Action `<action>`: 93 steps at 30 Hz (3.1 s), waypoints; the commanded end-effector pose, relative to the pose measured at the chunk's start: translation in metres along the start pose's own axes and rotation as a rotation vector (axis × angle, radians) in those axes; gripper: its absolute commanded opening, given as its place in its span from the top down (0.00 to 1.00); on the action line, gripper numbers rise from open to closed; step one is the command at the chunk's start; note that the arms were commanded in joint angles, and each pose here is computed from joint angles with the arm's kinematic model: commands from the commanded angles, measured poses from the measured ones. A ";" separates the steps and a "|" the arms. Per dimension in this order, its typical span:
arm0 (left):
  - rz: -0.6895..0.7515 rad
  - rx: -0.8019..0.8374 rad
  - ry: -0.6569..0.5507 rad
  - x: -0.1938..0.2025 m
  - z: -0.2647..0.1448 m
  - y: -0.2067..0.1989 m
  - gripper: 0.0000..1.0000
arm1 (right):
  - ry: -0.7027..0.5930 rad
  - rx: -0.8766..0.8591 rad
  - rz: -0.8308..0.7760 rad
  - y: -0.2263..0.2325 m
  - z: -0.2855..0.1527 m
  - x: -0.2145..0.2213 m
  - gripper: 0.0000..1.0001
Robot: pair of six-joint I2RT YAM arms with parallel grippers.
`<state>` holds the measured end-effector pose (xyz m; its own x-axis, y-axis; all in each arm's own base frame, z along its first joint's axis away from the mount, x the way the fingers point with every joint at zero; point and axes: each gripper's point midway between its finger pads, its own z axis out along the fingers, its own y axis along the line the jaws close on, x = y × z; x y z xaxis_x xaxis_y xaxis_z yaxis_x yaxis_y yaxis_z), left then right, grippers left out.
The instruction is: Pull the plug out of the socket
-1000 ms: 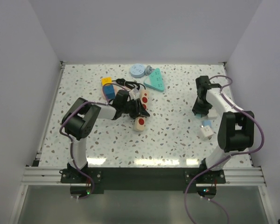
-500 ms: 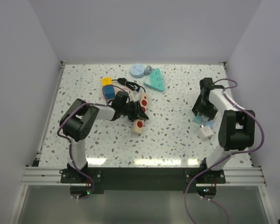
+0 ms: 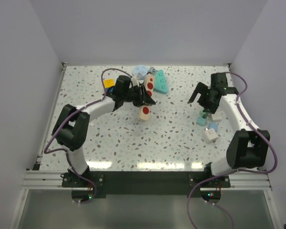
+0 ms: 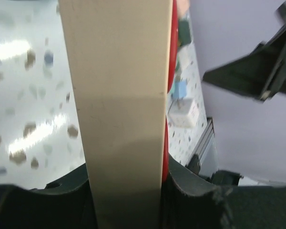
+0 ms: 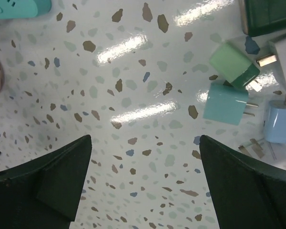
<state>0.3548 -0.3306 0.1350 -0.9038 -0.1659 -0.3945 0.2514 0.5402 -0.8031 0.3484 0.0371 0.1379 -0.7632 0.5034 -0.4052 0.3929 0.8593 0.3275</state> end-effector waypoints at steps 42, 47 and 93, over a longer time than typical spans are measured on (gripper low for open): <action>-0.475 -0.111 -0.608 -0.227 0.067 0.109 0.17 | 0.151 -0.152 -0.057 0.019 0.025 0.032 0.01; -0.514 -0.127 -0.588 -0.220 0.054 0.098 0.00 | 0.160 -0.145 -0.052 0.016 0.028 0.033 0.01; 0.159 -0.721 -0.432 -0.220 -0.123 0.090 0.00 | 0.210 -0.172 -0.081 0.025 0.036 0.046 0.01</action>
<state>0.5410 -0.1914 0.2204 -0.5902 -0.4217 -0.6884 -0.0299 0.8636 -0.5034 0.3371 0.0750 0.0854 -0.8804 0.4152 -0.2292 0.3007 0.8624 0.4072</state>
